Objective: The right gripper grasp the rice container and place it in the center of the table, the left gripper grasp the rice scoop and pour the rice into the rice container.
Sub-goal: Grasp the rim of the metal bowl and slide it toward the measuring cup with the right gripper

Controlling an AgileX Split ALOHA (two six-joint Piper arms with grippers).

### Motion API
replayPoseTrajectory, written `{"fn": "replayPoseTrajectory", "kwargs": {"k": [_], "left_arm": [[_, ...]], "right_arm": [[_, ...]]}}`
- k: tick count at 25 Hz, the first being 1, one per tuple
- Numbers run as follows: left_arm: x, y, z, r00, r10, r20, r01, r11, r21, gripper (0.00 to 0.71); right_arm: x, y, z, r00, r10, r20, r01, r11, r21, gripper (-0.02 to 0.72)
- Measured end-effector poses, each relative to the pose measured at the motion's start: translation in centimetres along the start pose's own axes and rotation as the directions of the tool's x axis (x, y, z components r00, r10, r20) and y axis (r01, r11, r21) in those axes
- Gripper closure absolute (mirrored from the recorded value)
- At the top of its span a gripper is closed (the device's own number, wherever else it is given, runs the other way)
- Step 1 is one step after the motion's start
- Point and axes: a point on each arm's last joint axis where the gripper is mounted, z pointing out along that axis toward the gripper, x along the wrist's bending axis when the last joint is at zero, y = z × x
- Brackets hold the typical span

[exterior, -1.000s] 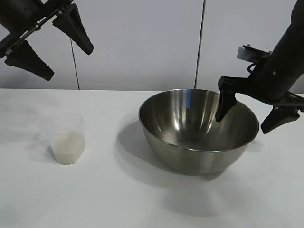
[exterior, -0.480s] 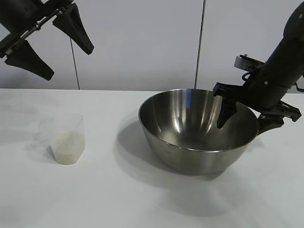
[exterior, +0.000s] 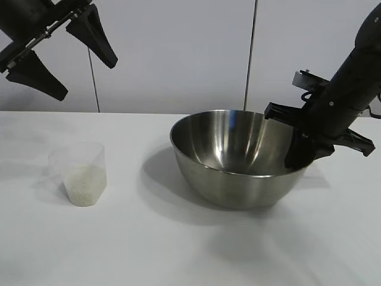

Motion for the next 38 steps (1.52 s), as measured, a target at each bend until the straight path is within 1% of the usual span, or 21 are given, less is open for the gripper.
{"fn": "replayPoseTrajectory", "kwargs": {"k": [3, 8, 11, 15, 19, 26, 31, 36, 37, 38], "left_arm": [[0.0, 0.0, 0.0, 1.000, 0.000, 0.000, 0.000, 1.000, 0.000, 0.016], [0.0, 0.0, 0.0, 1.000, 0.000, 0.000, 0.000, 1.000, 0.000, 0.016], [0.0, 0.0, 0.0, 1.000, 0.000, 0.000, 0.000, 1.000, -0.001, 0.016], [0.0, 0.0, 0.0, 1.000, 0.000, 0.000, 0.000, 1.000, -0.002, 0.016], [0.0, 0.1, 0.0, 1.000, 0.000, -0.002, 0.000, 1.000, -0.007, 0.016], [0.1, 0.3, 0.0, 1.000, 0.000, -0.009, 0.000, 0.999, -0.034, 0.016], [0.1, 0.3, 0.0, 1.000, 0.000, -0.010, 0.000, 0.999, -0.035, 0.016], [0.1, 0.3, 0.0, 1.000, 0.000, -0.010, 0.000, 0.999, -0.036, 0.016], [0.1, 0.3, 0.0, 1.000, 0.000, -0.010, 0.000, 0.999, -0.036, 0.016], [0.1, 0.3, 0.0, 1.000, 0.000, -0.010, 0.000, 0.999, -0.036, 0.016]], "right_arm": [[0.7, 0.2, -1.4, 0.999, -0.011, -0.030, 0.010, 0.999, -0.032, 0.685], [2.2, 0.1, -3.2, 0.994, -0.038, -0.103, 0.032, 0.998, -0.058, 0.686], [3.9, -0.6, -3.0, 0.988, -0.100, -0.116, 0.097, 0.995, -0.036, 0.688], [7.0, -2.3, -1.5, 0.971, -0.219, -0.098, 0.221, 0.975, 0.013, 0.692], [8.9, -3.6, 0.1, 0.959, -0.275, -0.065, 0.277, 0.960, 0.027, 0.692], [8.5, -3.8, 1.9, 0.960, -0.279, 0.009, 0.278, 0.960, 0.040, 0.692], [8.2, -3.9, 2.5, 0.961, -0.277, 0.024, 0.275, 0.960, 0.058, 0.692], [8.1, -3.9, 2.9, 0.963, -0.270, 0.025, 0.268, 0.962, 0.060, 0.692], [8.1, -3.9, 2.9, 0.963, -0.267, 0.024, 0.265, 0.962, 0.059, 0.680], [8.1, -3.9, 2.9, 0.963, -0.267, 0.025, 0.265, 0.962, 0.058, 0.651]]}}
